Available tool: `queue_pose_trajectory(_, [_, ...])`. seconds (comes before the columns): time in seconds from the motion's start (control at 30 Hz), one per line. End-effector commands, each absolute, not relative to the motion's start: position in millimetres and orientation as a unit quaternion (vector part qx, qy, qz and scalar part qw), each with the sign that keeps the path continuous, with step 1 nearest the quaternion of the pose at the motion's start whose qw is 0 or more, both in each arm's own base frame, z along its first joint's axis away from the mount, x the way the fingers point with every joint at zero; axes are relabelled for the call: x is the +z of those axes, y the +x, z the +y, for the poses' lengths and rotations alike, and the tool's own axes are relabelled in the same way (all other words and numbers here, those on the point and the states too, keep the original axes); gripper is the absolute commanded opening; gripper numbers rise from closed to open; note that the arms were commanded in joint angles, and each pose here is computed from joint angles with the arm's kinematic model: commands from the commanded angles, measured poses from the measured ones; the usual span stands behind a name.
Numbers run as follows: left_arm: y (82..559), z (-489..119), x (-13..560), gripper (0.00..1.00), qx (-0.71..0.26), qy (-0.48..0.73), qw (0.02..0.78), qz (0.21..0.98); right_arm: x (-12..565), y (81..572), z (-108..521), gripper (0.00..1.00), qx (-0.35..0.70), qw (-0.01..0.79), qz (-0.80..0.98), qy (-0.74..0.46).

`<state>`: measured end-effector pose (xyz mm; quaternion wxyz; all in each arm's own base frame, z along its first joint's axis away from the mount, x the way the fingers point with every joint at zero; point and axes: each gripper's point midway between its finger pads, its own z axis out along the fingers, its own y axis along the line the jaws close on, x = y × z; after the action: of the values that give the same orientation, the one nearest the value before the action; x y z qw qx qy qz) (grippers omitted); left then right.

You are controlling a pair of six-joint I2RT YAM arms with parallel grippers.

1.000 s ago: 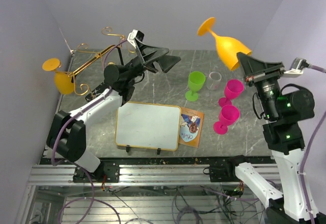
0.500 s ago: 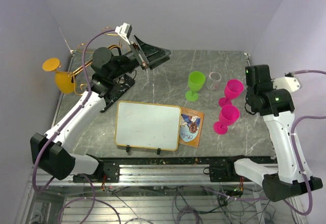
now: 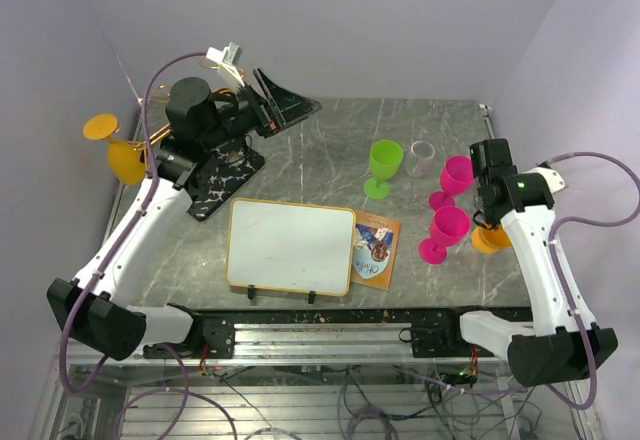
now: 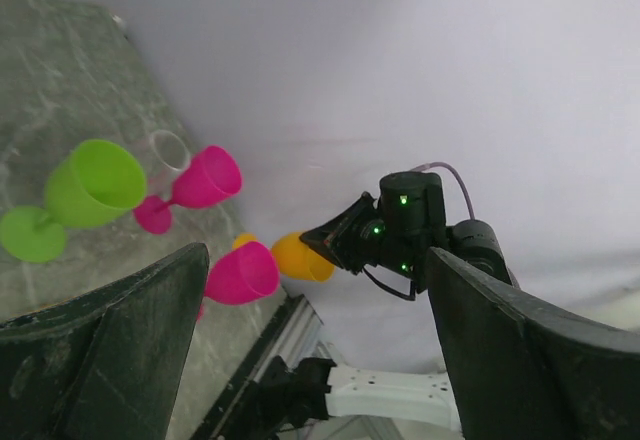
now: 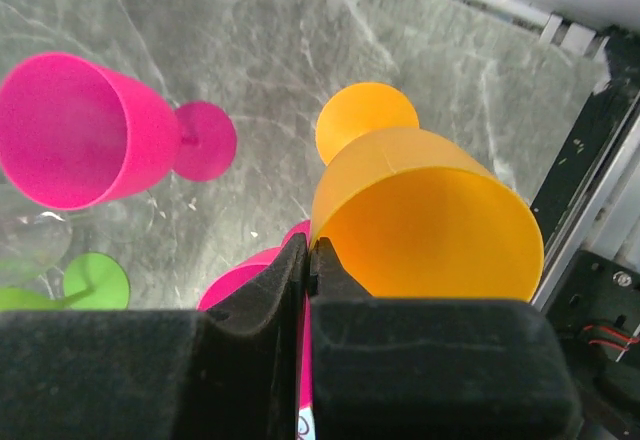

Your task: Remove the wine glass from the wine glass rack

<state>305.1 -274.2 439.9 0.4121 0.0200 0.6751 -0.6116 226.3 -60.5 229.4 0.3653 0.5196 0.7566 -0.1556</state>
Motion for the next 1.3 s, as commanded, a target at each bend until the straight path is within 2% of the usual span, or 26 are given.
queue_pose_trajectory(0.0, [301.1, -246.6, 456.3, 0.99, -0.553, 0.033, 0.468, 0.689, 211.7, 244.3, -51.6, 0.00, -0.114, 0.350, 0.773, 0.518])
queue_pose_trajectory(0.2, [311.9, -203.4, 452.5, 0.99, -0.494, -0.001, 0.502, 0.710, 189.6, 254.6, -50.0, 0.00, -0.077, 0.327, 0.791, 0.511])
queue_pose_trajectory(0.4, [319.0, -152.4, 449.3, 0.99, -0.426, -0.039, 0.530, 0.732, 170.0, 252.0, -60.9, 0.00, -0.082, 0.297, 0.796, 0.520])
queue_pose_trajectory(0.6, [320.4, -122.3, 450.9, 0.99, -0.400, -0.074, 0.538, 0.738, 160.7, 251.0, -65.7, 0.01, -0.091, 0.284, 0.800, 0.520])
queue_pose_trajectory(0.7, [319.8, -111.2, 452.3, 0.99, -0.380, -0.089, 0.548, 0.740, 163.8, 250.4, -71.0, 0.08, -0.108, 0.285, 0.798, 0.520])
queue_pose_trajectory(0.9, [316.4, -89.7, 449.3, 0.99, -0.325, -0.115, 0.563, 0.751, 183.7, 259.9, -72.9, 0.34, -0.102, 0.307, 0.792, 0.518])
queue_pose_trajectory(1.03, [307.2, -70.0, 450.4, 0.99, -0.268, -0.127, 0.583, 0.756, 208.5, 259.2, -81.5, 0.41, -0.121, 0.328, 0.778, 0.522])
queue_pose_trajectory(1.27, [293.4, -26.6, 428.4, 0.97, -0.149, -0.175, 0.581, 0.781, 253.1, 265.6, -78.2, 0.62, -0.116, 0.383, 0.769, 0.499])
